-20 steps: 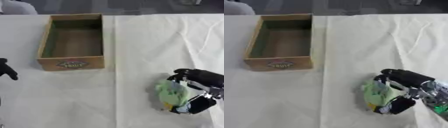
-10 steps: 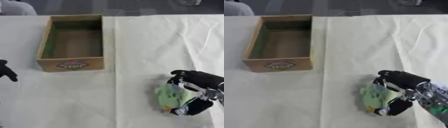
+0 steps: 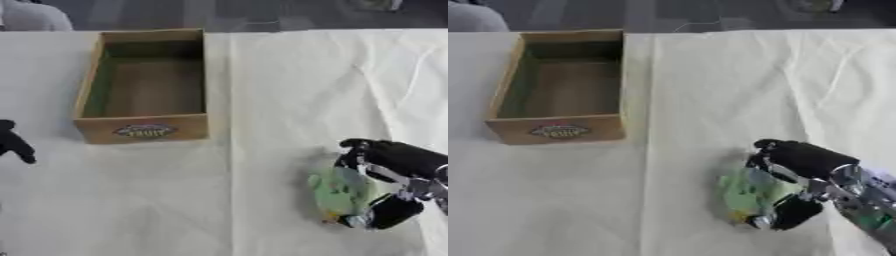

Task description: Pick up objects on the table and place them in the box.

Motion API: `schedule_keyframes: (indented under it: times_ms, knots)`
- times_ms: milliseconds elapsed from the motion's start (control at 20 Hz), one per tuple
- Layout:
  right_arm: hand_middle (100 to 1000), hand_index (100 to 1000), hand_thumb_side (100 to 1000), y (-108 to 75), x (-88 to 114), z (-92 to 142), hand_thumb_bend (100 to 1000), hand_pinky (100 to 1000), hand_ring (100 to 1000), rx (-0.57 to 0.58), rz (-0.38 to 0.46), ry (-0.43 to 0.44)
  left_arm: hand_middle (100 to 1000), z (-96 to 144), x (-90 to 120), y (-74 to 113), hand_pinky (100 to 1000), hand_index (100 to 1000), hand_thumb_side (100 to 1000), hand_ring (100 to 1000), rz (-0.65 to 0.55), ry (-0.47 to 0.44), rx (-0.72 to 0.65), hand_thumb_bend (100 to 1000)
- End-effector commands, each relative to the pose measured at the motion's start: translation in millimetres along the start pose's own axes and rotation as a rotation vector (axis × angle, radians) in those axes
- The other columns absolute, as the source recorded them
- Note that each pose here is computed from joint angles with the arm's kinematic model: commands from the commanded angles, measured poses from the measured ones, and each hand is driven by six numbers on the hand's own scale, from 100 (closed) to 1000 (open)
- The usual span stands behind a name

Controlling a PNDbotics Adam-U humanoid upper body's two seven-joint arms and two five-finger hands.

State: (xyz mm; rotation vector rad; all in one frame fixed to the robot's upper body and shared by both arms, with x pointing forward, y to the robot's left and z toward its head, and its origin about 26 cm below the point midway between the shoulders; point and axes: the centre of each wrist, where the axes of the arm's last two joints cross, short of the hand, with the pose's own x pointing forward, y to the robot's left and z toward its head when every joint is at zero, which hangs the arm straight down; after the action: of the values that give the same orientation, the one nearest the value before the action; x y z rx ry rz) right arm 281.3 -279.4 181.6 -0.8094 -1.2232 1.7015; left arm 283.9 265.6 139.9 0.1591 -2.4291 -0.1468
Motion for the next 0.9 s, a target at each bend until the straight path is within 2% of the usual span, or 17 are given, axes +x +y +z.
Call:
schedule_keyframes:
  times_ms: [50,450,650,900]
  knots:
    - [391,656,405,-9.1,-0.8,3.6,354,882,1000,-0.039,0.015,-0.005,402,-3.2,5.3,1.4,313,620,992,396,-0.008,-0.023,-0.01,100]
    - [373,638,396,-26.9,-5.4,6.1,231,882,1000,-0.147,0.043,-0.021,402,-3.3,5.3,1.7,313,619,988,397,-0.01,-0.023,-0.012,100]
    - [361,626,370,-40.4,-7.2,7.6,110,881,1000,-0.222,0.052,-0.025,402,-3.0,5.2,1.8,313,619,986,397,-0.01,-0.022,-0.012,100]
    - [349,610,395,-61.0,-8.6,10.3,100,873,1000,-0.337,0.066,-0.019,402,-2.3,5.1,1.6,312,618,984,397,-0.009,-0.02,-0.013,100]
